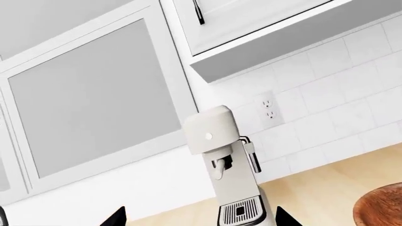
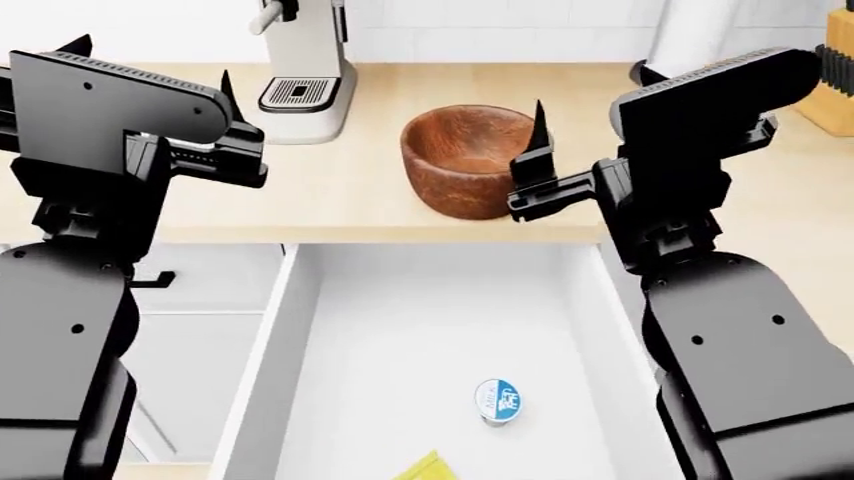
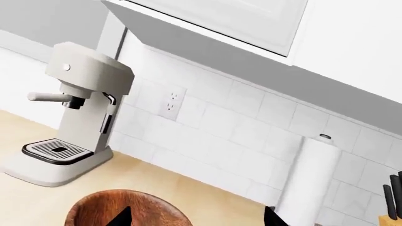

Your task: Place the bar in the bowl and close the drawer.

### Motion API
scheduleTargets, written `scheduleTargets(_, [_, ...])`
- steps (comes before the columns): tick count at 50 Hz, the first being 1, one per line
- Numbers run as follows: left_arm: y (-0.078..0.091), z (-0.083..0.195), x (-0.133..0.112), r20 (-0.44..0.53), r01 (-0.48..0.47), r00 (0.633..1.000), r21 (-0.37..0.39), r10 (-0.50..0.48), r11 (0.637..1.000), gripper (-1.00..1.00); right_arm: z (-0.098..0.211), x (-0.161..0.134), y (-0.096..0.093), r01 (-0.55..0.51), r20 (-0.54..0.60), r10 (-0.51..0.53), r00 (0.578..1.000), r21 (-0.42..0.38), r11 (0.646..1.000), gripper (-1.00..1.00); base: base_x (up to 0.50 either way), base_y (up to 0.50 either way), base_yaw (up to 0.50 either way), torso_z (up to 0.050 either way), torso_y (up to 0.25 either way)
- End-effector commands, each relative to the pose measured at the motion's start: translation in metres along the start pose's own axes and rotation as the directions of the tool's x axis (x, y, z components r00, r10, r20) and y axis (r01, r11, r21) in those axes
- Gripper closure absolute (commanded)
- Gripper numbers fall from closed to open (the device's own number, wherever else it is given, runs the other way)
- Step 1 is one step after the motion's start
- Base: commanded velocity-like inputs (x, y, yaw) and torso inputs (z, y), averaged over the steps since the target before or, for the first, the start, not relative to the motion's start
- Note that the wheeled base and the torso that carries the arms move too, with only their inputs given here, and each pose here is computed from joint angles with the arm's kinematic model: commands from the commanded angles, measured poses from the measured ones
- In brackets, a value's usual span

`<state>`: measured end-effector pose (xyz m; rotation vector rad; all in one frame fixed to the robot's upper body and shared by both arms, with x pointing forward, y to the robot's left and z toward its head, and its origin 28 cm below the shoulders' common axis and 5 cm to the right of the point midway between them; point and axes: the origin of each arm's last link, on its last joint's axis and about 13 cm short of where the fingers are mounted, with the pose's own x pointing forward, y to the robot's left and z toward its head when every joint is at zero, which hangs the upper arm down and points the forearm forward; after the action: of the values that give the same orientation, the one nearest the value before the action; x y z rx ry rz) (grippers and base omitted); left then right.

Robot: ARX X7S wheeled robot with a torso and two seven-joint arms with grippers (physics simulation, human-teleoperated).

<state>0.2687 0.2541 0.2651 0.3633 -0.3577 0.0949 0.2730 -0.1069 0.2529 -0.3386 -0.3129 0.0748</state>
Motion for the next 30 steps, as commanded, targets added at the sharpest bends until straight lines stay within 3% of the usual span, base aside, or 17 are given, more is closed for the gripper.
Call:
scheduleTargets(1, [0.001,-0.001,-0.001,-0.001,-0.003,1.0,-0.002,0.003,1.0,-1.0,0.011,0.01,0.002,-0.084,-0.075,0.08,0.994,-0.054,0.995,-1.0,0.0,0.0,0.0,0.0,0.0])
scheduleTargets(11, [0.002,-0.001,-0.003,-0.002,-0.011,1.0,-0.003,0.011,1.0,-1.0,0.019,0.047,0.011,-0.273,-0.187,0.251,0.95,-0.102,0.957,-1.0,0.0,0.0,0.0,0.0,0.0])
scheduleTargets(15, [0.003,0.0,-0.005,-0.002,-0.015,1.0,-0.002,0.015,1.0,-1.0,0.009,0.063,0.019,-0.393,-0.246,0.36,0.9,-0.103,0.914,-1.0,0.0,0.0,0.0,0.0,0.0])
scheduleTargets(18, [0.005,0.001,-0.005,-0.001,-0.019,1.0,-0.001,0.019,1.0,-1.0,0.006,0.071,0.025,-0.473,-0.281,0.441,0.852,-0.055,0.879,-1.0,0.0,0.0,0.0,0.0,0.0])
scheduleTargets(23, [0.005,0.001,-0.006,-0.004,-0.025,1.0,0.005,0.025,1.0,-1.0,0.002,0.073,0.03,-0.601,-0.332,0.561,0.759,-0.026,0.799,-1.0,0.0,0.0,0.0,0.0,0.0])
scheduleTargets(25, [0.006,0.0,-0.006,-0.006,-0.028,1.0,0.005,0.028,1.0,-1.0,0.003,0.068,0.032,-0.667,-0.362,0.617,0.699,-0.018,0.745,-1.0,0.0,0.0,0.0,0.0,0.0])
scheduleTargets(27, [0.006,0.0,-0.006,-0.009,-0.029,1.0,0.009,0.029,1.0,-1.0,0.007,0.059,0.031,-0.748,-0.387,0.687,0.615,-0.011,0.664,-1.0,0.0,0.0,0.0,0.0,0.0])
scheduleTargets(30, [0.008,0.001,-0.006,-0.01,-0.033,0.999,0.015,0.033,0.999,-1.0,0.012,0.049,0.026,-0.791,-0.466,0.697,0.545,-0.011,0.611,-1.0,0.0,0.0,0.0,0.0,0.0])
